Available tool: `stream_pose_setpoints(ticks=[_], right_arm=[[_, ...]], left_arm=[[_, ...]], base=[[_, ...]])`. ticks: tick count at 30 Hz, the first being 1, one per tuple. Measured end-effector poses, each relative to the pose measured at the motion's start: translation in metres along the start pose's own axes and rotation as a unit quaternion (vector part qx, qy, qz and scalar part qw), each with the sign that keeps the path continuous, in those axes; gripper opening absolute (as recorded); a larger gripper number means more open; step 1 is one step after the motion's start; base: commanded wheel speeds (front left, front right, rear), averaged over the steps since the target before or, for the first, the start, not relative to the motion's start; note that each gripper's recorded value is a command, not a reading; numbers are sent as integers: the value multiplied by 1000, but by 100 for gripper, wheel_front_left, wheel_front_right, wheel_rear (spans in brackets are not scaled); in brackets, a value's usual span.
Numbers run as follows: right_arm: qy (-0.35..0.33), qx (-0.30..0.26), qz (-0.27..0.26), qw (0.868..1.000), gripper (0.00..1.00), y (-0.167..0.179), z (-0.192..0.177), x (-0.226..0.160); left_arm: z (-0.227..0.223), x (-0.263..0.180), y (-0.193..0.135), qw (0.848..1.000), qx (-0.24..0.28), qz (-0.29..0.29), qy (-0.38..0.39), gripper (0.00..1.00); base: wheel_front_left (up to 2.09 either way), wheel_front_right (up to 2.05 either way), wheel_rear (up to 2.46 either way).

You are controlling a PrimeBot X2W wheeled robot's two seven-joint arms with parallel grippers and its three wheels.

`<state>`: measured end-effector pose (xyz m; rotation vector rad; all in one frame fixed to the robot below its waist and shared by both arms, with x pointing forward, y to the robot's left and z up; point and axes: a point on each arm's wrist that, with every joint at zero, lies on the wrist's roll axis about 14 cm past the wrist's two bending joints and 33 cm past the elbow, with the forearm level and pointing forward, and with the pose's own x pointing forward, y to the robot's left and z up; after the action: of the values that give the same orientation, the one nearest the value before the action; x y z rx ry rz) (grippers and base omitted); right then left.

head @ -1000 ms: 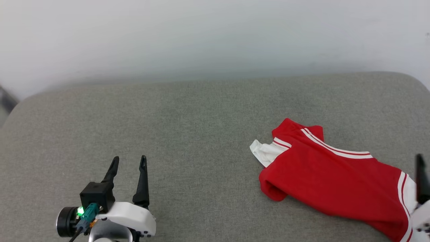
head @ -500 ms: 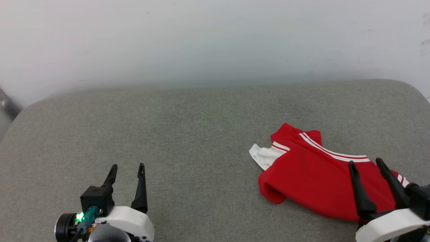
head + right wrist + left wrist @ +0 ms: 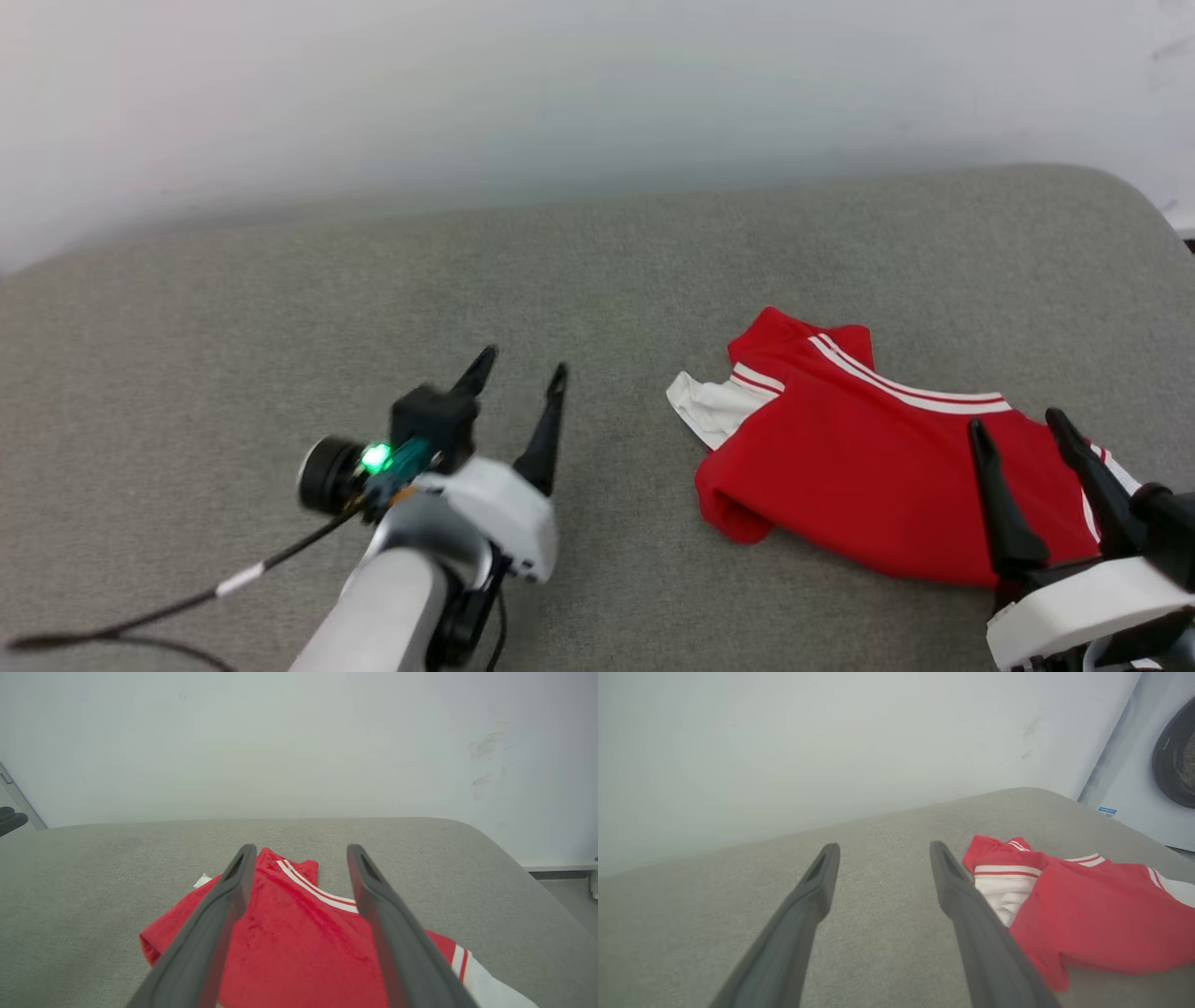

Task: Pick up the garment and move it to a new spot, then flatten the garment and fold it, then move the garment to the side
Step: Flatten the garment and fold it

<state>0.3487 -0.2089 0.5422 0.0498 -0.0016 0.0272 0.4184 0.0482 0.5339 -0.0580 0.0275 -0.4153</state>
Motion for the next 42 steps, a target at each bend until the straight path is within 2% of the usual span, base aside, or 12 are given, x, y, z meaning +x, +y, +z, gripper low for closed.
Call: stream_pose_setpoints(ticks=[6, 12, 17, 21, 24, 25, 27, 28, 29, 31, 34, 42], right_arm=[[8, 2, -22, 1000, 100, -12, -5, 7], [34, 5, -48, 998, 100, -27, -22, 9], [49, 11, -60, 997, 100, -33, -33, 14], [60, 19, -68, 996, 100, -37, -42, 15], [66, 25, -76, 995, 100, -40, -49, 14], [68, 25, -79, 994, 100, -42, -50, 14], [65, 28, -82, 994, 100, -44, -50, 14], [66, 29, -83, 994, 100, -44, -51, 14], [68, 30, -84, 994, 100, -44, -52, 14], [67, 32, -86, 994, 100, -45, -53, 13], [64, 34, -88, 994, 100, -47, -51, 12], [47, 34, -69, 996, 100, -38, -38, 15]], left_arm=[[-1, 45, -57, 994, 6, -105, 27, 100], [-45, 59, -110, 969, 23, -211, 123, 100], [-102, 54, -125, 935, 54, -253, 241, 100], [-149, 41, -122, 895, 85, -269, 345, 100], [-163, 39, -122, 872, 103, -279, 390, 99], [-165, 39, -123, 865, 105, -283, 401, 63], [-168, 38, -125, 855, 110, -290, 416, 19], [-169, 38, -126, 851, 113, -293, 420, 0], [-169, 38, -127, 849, 114, -297, 422, 0], [-169, 36, -130, 848, 114, -303, 420, 0], [-162, 41, -125, 861, 113, -297, 397, 0], [-100, 61, -63, 926, 148, -204, 282, 0]], base=[[0, 0, 0], [0, 0, 0], [0, 0, 0], [0, 0, 0], [0, 0, 0], [0, 0, 0], [0, 0, 0], [0, 0, 0], [0, 0, 0], [0, 0, 0], [0, 0, 0], [0, 0, 0]])
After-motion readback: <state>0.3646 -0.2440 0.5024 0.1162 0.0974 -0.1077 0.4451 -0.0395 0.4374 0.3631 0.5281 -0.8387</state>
